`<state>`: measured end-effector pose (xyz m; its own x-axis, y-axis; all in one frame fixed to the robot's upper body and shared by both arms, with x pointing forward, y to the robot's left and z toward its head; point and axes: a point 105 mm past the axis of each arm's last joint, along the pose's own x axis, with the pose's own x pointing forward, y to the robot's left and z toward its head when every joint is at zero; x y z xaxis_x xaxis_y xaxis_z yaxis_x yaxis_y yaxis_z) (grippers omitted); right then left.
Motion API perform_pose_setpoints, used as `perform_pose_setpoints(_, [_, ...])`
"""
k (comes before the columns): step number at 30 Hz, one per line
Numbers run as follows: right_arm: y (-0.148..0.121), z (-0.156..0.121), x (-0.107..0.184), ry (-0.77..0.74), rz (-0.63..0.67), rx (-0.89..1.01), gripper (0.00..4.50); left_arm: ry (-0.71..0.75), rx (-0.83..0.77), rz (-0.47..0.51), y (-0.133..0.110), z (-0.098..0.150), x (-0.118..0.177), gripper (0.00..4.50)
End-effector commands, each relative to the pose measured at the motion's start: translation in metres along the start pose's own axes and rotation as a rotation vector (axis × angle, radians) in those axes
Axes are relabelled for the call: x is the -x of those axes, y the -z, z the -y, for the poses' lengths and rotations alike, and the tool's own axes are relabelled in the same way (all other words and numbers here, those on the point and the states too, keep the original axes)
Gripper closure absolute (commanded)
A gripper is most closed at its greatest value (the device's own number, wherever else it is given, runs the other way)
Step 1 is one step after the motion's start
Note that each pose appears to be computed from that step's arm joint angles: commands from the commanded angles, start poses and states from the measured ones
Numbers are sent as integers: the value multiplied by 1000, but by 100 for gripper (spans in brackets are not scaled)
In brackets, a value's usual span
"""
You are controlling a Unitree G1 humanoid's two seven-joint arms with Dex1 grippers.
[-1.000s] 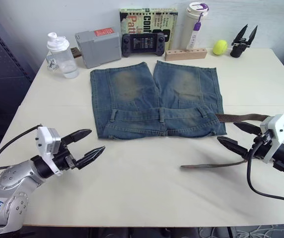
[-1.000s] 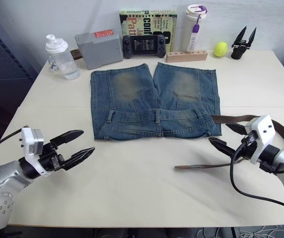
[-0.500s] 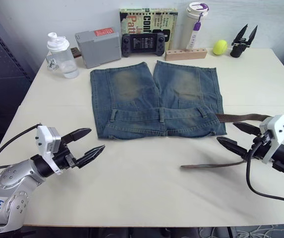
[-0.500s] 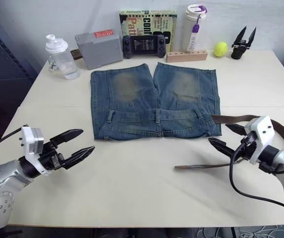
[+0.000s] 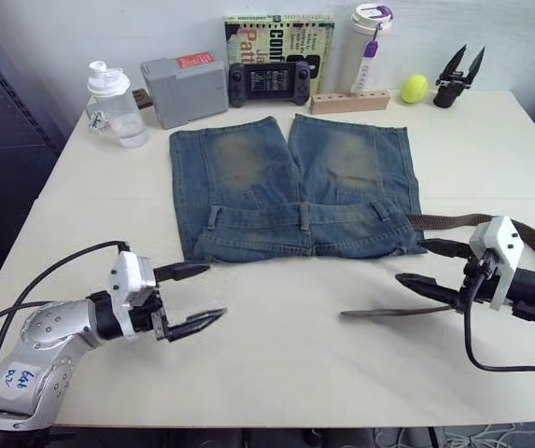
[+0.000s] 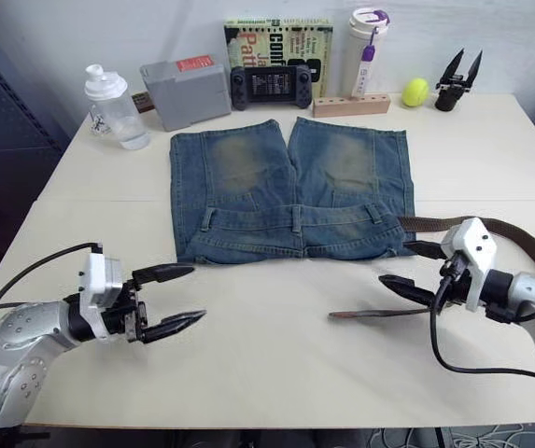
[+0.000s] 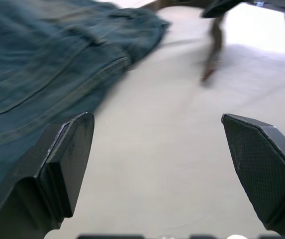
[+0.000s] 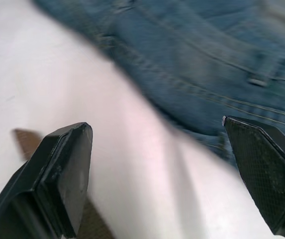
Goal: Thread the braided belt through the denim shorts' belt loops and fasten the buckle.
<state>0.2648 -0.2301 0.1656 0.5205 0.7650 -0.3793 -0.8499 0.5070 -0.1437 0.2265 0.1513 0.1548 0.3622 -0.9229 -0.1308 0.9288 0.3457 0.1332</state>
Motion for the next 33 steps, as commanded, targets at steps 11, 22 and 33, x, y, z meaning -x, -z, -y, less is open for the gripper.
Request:
perform_pose_setpoints(11, [49, 0, 1, -148, -357, 167, 5, 114, -37, -9, -9, 18, -5, 0])
perform_pose_setpoints(22, [69, -5, -13, -170, -354, 219, 374, 106, -50, -27, -13, 5, 3, 0])
perform_pose_setpoints(33, [-8, -31, -42, -265, -131, 343, 439, 196, -20, 115, -56, -40, -18, 0])
